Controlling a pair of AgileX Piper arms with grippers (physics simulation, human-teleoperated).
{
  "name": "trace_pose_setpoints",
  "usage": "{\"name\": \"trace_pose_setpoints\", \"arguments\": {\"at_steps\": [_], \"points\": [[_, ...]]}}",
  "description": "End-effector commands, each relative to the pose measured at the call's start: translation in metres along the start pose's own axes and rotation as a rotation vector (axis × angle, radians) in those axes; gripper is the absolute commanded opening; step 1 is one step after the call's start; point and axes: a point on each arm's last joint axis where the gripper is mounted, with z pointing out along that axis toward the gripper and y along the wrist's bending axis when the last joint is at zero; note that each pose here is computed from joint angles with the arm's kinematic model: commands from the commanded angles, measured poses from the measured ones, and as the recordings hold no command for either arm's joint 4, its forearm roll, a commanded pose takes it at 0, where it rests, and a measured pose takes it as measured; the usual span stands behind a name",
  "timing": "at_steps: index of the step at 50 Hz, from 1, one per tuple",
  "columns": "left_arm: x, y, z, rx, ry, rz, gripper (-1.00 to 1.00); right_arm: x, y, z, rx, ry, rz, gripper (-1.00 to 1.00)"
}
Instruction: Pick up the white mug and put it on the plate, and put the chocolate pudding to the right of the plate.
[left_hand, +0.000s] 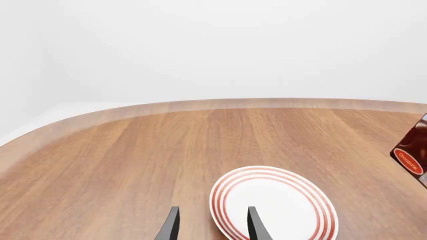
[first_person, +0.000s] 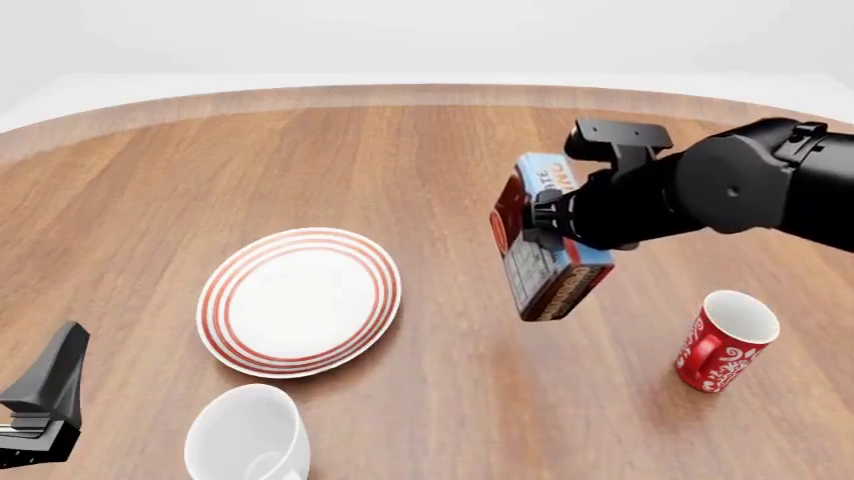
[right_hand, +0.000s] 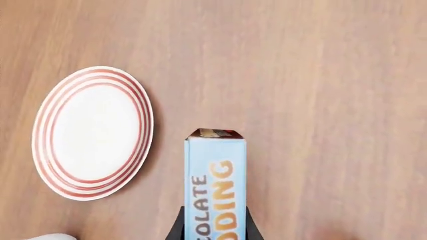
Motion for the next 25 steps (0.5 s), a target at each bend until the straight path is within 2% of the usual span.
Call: {"name": "trace_pose_setpoints", "arguments": {"at_steps": [1, 6, 7, 9, 13, 25], "points": [[0.0, 0.0, 0.0, 0.0, 0.0, 0.0, 1.0, -0.008, 0.002, 0.005, -0.004, -0.014, 0.043, -1.0], [0.0, 0.0, 0.0, 0.0, 0.0, 0.0, 1.0, -0.008, 0.004, 0.01, -0.005, -0.01, 0.051, -1.0], [0.0, 0.0, 0.0, 0.0, 0.0, 0.0, 1.0, -0.005, 0.005, 0.015, -0.007, 0.002, 0.071, -1.0], [0.0, 0.0, 0.0, 0.0, 0.0, 0.0, 1.0, -0.007, 0.005, 0.016, -0.005, 0.0, 0.055, -1.0], [0.0, 0.0, 0.0, 0.0, 0.0, 0.0, 1.0, -0.004, 0.007, 0.025, -0.009, 0.007, 0.075, -1.0], [0.0, 0.0, 0.0, 0.0, 0.0, 0.0, 1.0, -0.001, 0.005, 0.046, 0.004, 0.034, 0.075, -1.0]]}}
